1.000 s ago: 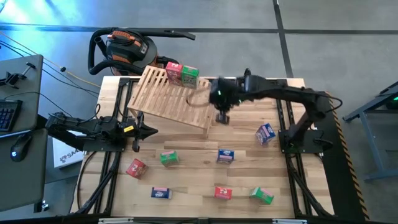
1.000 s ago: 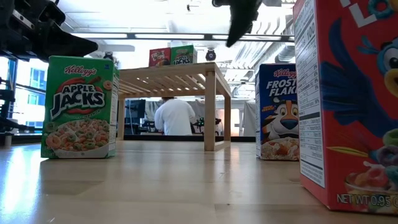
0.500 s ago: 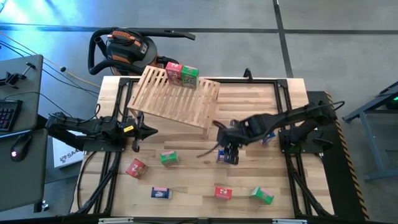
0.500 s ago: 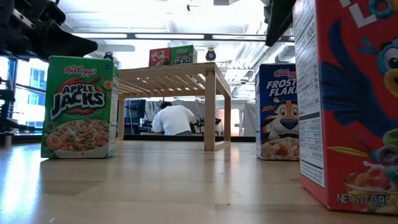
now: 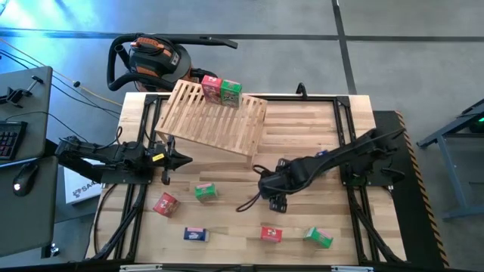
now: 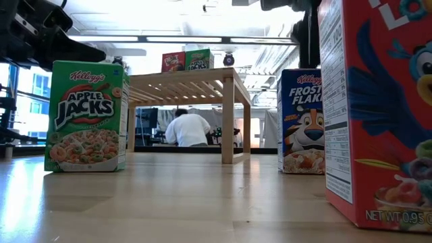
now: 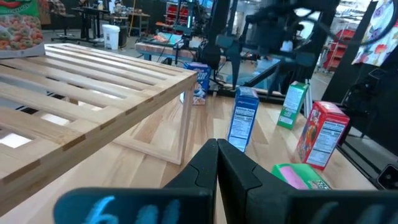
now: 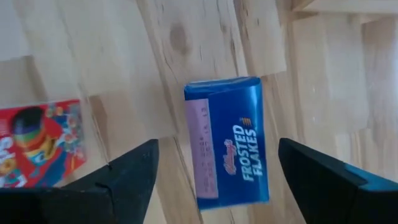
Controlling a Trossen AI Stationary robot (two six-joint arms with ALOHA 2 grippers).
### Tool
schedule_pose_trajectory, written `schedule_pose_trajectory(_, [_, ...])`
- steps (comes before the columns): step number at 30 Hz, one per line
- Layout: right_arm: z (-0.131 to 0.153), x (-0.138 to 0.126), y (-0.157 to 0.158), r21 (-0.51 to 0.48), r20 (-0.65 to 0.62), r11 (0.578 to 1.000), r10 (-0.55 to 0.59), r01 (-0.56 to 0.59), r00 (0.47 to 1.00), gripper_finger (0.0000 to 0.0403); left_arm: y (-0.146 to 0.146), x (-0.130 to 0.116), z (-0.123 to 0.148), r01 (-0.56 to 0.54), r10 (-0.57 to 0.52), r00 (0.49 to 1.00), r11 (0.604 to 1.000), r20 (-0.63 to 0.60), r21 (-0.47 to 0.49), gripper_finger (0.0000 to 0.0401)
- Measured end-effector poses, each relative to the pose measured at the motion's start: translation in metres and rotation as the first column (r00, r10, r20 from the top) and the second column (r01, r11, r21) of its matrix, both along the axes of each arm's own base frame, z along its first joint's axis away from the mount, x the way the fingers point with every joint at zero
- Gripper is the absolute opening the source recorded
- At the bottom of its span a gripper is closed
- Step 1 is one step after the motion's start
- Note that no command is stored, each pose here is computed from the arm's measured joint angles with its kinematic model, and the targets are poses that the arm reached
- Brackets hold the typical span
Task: Stack cereal on shelf
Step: Put the middle blue cereal box on the shelf
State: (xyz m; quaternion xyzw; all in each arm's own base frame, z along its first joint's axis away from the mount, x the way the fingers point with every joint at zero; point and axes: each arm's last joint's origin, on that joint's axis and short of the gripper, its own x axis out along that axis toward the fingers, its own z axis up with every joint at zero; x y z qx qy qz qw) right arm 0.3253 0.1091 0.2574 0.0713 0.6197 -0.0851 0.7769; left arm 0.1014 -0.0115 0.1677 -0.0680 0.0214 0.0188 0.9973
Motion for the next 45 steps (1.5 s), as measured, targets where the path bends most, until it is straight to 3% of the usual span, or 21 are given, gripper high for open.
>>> schedule_pose_trajectory(7, [-0.016, 0.01, -0.005, -0.007, -0.044, 1.0, 0.003, -0.003, 0.999, 0.0294, 0.0, 0.0, 0.0, 0.0, 0.0, 1.0, 1.0, -0.004, 0.009, 0.0])
schedule_pose_trajectory(20, [-0.021, 0.021, -0.015, 0.079, -0.053, 0.997, 0.015, -0.01, 0.998, 0.0166, 0.0, 0.0, 0.0, 0.001, -0.001, 1.0, 1.0, -0.005, 0.017, 0.0])
schedule_pose_trajectory(27, [0.032, 0.028, -0.028, 0.115, -0.014, 0.989, 0.093, -0.091, 0.996, 0.0148, 0.0, 0.0, 0.0, -0.007, 0.007, 1.0, 1.0, -0.005, 0.018, 0.0])
schedule_pose_trajectory(33, [0.107, 0.026, -0.062, -0.012, 0.1, 0.991, 0.134, -0.133, 0.986, 0.0153, 0.0, 0.0, 0.0, -0.014, 0.014, 1.0, 1.0, -0.006, 0.018, 0.0])
schedule_pose_trajectory(39, [0.156, 0.018, -0.124, -0.219, 0.206, 0.972, 0.129, -0.083, 0.97, 0.0154, 0.001, 0.0, 0.0, -0.018, 0.018, 1.0, 1.0, -0.006, 0.019, 0.0])
schedule_pose_trajectory(45, [0.165, 0.011, -0.198, -0.28, 0.251, 0.96, 0.075, -0.002, 0.965, 0.0154, 0.001, 0.0, -0.001, -0.018, 0.018, 1.0, 1.0, -0.006, 0.018, 0.0])
